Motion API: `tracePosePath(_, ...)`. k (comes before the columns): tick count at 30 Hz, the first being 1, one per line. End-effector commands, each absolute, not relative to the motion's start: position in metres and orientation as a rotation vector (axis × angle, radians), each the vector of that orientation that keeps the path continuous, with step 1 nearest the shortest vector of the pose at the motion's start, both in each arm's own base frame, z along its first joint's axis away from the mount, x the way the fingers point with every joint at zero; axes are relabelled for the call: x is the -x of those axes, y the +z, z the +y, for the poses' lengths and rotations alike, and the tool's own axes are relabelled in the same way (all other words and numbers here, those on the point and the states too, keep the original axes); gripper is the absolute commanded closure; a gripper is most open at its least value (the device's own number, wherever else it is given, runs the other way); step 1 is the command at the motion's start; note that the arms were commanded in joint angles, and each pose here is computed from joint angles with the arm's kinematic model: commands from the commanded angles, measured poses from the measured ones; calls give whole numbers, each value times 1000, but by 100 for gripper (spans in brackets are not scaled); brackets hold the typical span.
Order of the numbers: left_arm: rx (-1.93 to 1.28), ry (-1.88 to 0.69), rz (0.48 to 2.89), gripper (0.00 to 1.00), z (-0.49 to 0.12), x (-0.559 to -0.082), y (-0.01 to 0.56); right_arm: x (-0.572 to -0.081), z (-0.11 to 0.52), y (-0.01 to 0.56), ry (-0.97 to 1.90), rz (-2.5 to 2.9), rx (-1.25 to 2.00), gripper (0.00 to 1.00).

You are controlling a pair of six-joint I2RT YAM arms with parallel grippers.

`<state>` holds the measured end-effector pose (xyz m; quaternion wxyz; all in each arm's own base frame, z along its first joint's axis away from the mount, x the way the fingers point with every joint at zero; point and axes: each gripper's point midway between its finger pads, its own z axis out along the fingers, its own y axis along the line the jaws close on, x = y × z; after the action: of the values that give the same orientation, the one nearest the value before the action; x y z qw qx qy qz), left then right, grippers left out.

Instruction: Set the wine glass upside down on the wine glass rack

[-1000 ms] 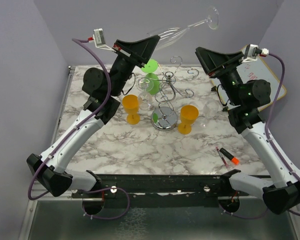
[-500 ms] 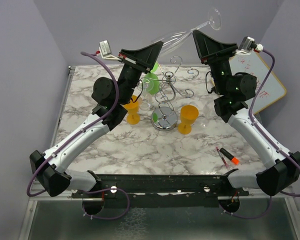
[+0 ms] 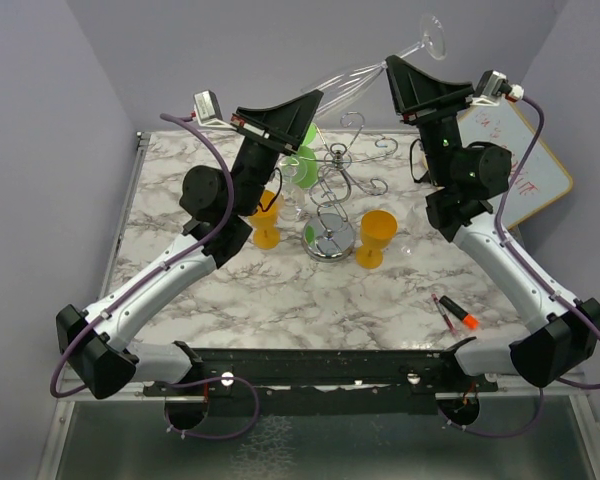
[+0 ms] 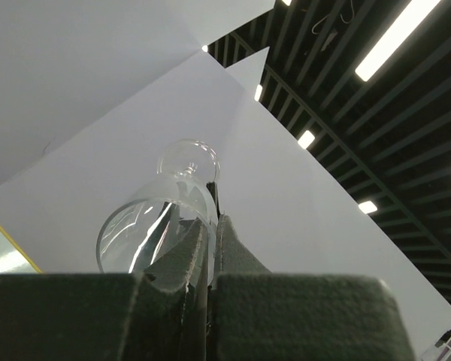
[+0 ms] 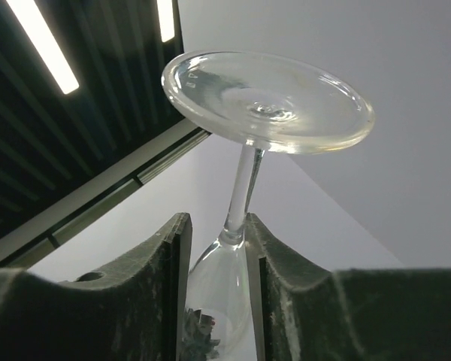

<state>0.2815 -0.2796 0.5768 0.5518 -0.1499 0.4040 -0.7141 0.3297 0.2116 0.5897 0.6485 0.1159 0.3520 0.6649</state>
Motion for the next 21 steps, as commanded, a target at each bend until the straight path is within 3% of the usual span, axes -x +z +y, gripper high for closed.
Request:
tracePosePath(1,321,-1792,899,100,-274,-260,591,-322,209,608,1560,751,-274,63)
tracePosePath(13,328,-1943,919,100,-289,-256,583,-319,209,607,1581,789,-300,72)
tracePosePath(19,318,-1961,910,100,-288,-252,578,-313,204,600,1526,822,-296,98)
tracePosePath(21,311,-1943,913,85,-287,-251,575,-310,200,598,1502,826,-300,99)
